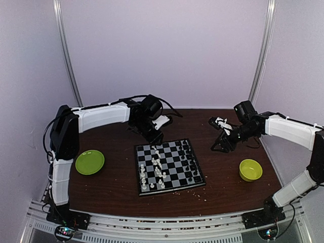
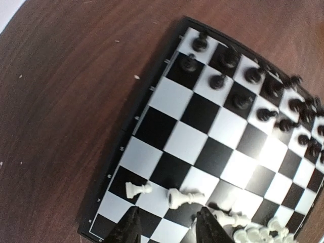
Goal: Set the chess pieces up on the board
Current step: Pick up the bishop from the chessboard.
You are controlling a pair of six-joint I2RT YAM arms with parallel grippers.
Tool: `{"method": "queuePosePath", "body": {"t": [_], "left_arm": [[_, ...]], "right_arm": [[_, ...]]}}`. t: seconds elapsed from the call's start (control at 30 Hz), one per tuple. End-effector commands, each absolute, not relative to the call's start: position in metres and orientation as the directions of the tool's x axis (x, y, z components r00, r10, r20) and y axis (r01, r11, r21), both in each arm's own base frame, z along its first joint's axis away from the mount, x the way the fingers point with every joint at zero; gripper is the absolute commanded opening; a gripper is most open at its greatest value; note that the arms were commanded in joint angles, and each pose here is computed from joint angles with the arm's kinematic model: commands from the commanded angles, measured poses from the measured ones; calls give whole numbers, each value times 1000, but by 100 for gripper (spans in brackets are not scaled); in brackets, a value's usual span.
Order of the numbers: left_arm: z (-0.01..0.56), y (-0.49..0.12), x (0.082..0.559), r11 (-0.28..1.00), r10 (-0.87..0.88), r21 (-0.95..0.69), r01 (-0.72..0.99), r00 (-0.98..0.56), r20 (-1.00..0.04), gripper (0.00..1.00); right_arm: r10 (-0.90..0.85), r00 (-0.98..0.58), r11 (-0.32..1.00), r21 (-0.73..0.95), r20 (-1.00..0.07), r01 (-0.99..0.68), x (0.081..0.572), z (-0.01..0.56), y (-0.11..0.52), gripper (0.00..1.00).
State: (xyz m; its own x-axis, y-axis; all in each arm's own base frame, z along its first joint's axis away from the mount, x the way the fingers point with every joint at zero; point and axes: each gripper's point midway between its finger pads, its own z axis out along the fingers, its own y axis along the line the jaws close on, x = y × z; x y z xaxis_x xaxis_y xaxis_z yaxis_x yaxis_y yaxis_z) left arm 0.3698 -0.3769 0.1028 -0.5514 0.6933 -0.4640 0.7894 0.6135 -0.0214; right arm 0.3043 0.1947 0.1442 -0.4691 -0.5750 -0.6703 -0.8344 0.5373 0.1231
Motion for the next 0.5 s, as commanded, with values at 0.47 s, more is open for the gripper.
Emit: {"method": "queuePosePath", "body": {"t": [0.47], "left_arm": [[88,-377,339,26,931,73,997,2,-365,43]], "right_arm": [[-581,-459,531,115,-672,-839,309,149,195,52]]}}
